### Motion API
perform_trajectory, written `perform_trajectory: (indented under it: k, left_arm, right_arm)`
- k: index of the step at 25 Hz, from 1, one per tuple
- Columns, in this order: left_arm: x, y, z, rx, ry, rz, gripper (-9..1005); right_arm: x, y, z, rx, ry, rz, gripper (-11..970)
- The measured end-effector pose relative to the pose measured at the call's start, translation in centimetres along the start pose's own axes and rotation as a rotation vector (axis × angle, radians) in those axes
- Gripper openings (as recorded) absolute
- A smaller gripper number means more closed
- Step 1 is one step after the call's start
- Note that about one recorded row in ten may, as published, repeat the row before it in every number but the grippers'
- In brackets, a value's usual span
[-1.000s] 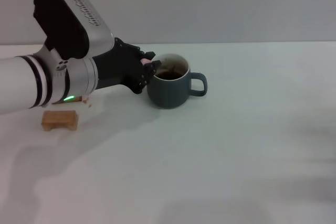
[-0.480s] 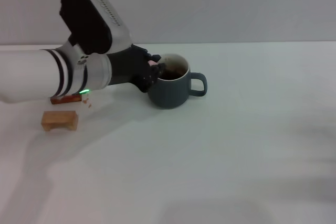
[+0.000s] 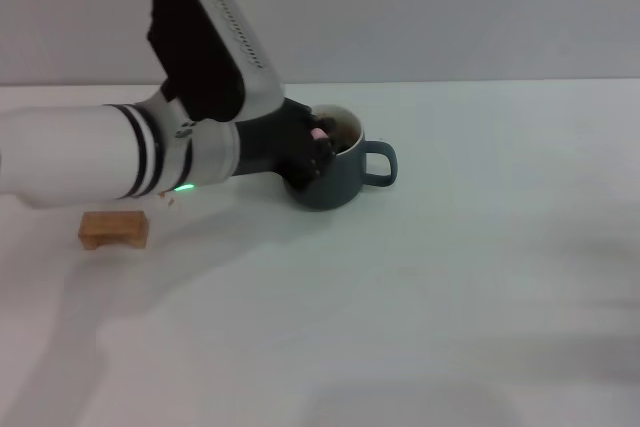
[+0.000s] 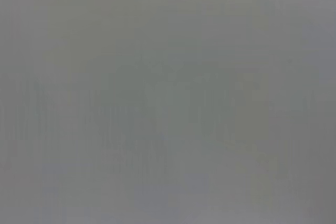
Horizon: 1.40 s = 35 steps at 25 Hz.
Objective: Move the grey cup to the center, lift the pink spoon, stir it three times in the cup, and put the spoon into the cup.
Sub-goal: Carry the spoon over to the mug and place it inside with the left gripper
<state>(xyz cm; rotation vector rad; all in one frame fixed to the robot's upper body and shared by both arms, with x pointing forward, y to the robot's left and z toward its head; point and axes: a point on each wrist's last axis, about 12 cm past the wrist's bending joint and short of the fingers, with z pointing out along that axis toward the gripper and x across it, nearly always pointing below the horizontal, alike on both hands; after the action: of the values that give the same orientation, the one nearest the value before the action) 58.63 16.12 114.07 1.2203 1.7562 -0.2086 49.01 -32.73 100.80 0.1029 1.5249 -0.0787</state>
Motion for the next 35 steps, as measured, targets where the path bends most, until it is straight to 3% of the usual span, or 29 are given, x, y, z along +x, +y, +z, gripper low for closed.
perform_trajectory:
  k: [5,10,16,20,25,31,35]
  left_arm:
    - [1.1,1.5,-1.3,-0.065,0.005,-0.046,148]
    - [1.1,2.2,-1.2,-0.080,0.006,-0.052,148]
    - [0.0,1.8,-0.2,-0.047,-0.005,-0.023,147]
    - [-1.3,0.4,1.1,0.008,-0.013,0.027,147]
    - [-1.4,-0.4,1.5,0.031,-0.008,0.042,148]
    - [-0.2,-0.1,0.8,0.009,0.008,0.016,148]
    - [0.8,1.0,-0.1,-0.036,0.033,0.007,149]
  right_arm:
    - [0.0,0.1,0.1,-0.006,0.003,-0.002,-1]
    - [0.0,0.1,0.2,-0.007,0.003,-0.003,-2]
    - [0.0,0.1,0.2,-0.006,0.004,-0.005,-1]
    - [0.0,0.1,0.2,-0.006,0.004,-0.004,-1]
    - [0.0,0.2,0.2,-0.008,0.003,-0.001,-1]
    - [0.0,0.3,0.1,-0.012,0.004,0.000,0]
    - [0.1,0.5,0.0,-0.022,0.008,-0.001,0]
